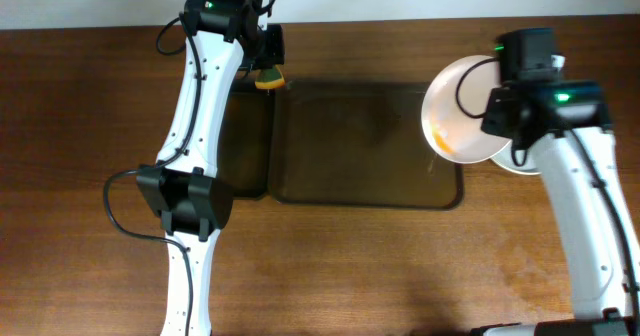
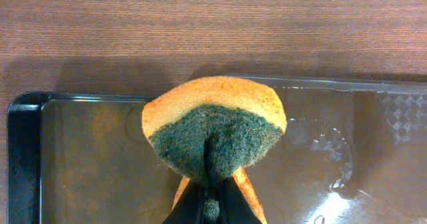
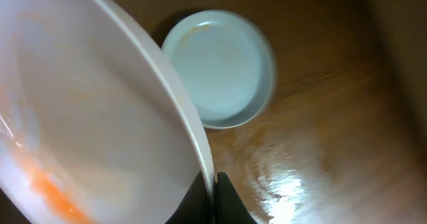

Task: Clean dirty plates on tray and stack at the side
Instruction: 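Lift the sponge away and carry the plate right to stack it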

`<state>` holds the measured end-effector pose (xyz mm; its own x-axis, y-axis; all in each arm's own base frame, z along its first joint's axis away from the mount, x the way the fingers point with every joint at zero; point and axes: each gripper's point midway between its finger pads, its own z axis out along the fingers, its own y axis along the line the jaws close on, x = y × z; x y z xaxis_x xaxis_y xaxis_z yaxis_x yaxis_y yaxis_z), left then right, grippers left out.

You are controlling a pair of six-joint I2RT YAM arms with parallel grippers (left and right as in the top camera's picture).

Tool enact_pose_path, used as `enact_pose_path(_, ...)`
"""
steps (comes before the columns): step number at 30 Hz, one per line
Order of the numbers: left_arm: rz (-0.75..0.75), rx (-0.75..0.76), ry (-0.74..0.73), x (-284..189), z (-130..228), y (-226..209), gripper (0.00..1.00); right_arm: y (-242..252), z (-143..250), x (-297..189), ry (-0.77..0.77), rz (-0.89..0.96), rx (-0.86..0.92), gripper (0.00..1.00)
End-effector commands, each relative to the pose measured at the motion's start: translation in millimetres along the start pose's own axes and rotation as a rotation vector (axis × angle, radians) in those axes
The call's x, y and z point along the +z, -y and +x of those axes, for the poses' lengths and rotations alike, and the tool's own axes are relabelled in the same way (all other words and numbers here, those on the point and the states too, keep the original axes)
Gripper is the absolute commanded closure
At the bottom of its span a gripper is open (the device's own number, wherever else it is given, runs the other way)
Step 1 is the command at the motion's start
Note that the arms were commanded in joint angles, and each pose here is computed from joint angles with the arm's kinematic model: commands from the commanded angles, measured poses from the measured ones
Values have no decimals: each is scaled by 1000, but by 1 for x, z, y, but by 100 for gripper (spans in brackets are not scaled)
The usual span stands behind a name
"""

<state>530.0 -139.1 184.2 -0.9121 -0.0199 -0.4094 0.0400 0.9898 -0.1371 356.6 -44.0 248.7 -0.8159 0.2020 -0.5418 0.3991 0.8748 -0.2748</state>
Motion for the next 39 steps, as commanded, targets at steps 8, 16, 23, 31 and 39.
enact_pose_path(8,18,17,28,-9,-6,3,100,-10,-37,-120,590,505,-72,96)
enact_pose_path(16,17,17,28,-9,-6,3,100,-10,-40,-129,644,519,-24,96)
enact_pose_path(23,17,17,27,-9,-6,3,100,-8,-13,-22,144,98,156,96)
enact_pose_path(31,12,16,21,-9,-4,2,100,143,-2,102,-144,21,556,96)
enact_pose_path(39,12,16,21,-9,-4,2,100,129,51,232,-411,20,538,91)
